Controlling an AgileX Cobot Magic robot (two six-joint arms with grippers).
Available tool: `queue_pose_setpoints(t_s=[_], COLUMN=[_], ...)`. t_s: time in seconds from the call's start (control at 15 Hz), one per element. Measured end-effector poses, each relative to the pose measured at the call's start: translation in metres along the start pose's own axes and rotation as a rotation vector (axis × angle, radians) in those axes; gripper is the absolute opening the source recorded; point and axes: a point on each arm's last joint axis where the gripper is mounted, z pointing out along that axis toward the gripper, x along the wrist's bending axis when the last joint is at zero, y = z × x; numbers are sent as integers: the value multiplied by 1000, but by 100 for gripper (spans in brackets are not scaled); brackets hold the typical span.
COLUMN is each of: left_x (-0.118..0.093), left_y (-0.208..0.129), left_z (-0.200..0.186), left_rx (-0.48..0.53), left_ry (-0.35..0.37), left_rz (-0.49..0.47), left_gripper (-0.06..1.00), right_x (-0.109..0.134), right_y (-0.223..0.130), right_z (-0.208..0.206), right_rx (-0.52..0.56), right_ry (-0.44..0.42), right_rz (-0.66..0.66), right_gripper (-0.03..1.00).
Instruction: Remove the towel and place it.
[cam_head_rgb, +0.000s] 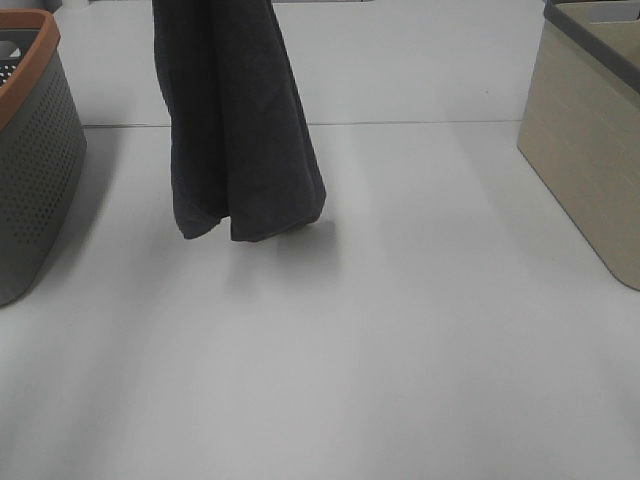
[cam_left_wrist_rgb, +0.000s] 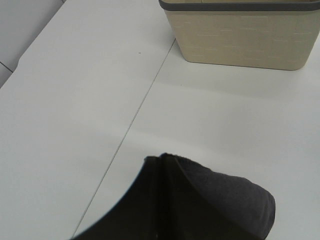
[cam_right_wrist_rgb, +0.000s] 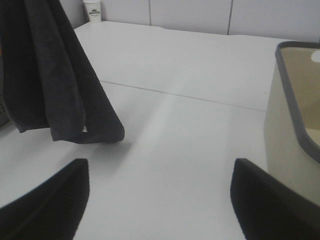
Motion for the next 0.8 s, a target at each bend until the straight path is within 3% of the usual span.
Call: queue_pose_setpoints(t_s=[0.27, 0.53, 0.8], left_x=[-1, -1, -1], left_y=[2, 2, 2], left_z=[0, 0, 0], left_rx=[-18, -19, -19], left_ry=[-17, -18, -18], left_rz=[-9, -9, -9], left_gripper=[0, 0, 0], right_x=[-1, -2, 3], right_y=[7, -4, -35], right_z=[82, 142, 191], right_rx=[101, 100, 104], right_ry=[229, 385, 594], right_rz=[-95, -93, -154], right_gripper=[69, 67, 65])
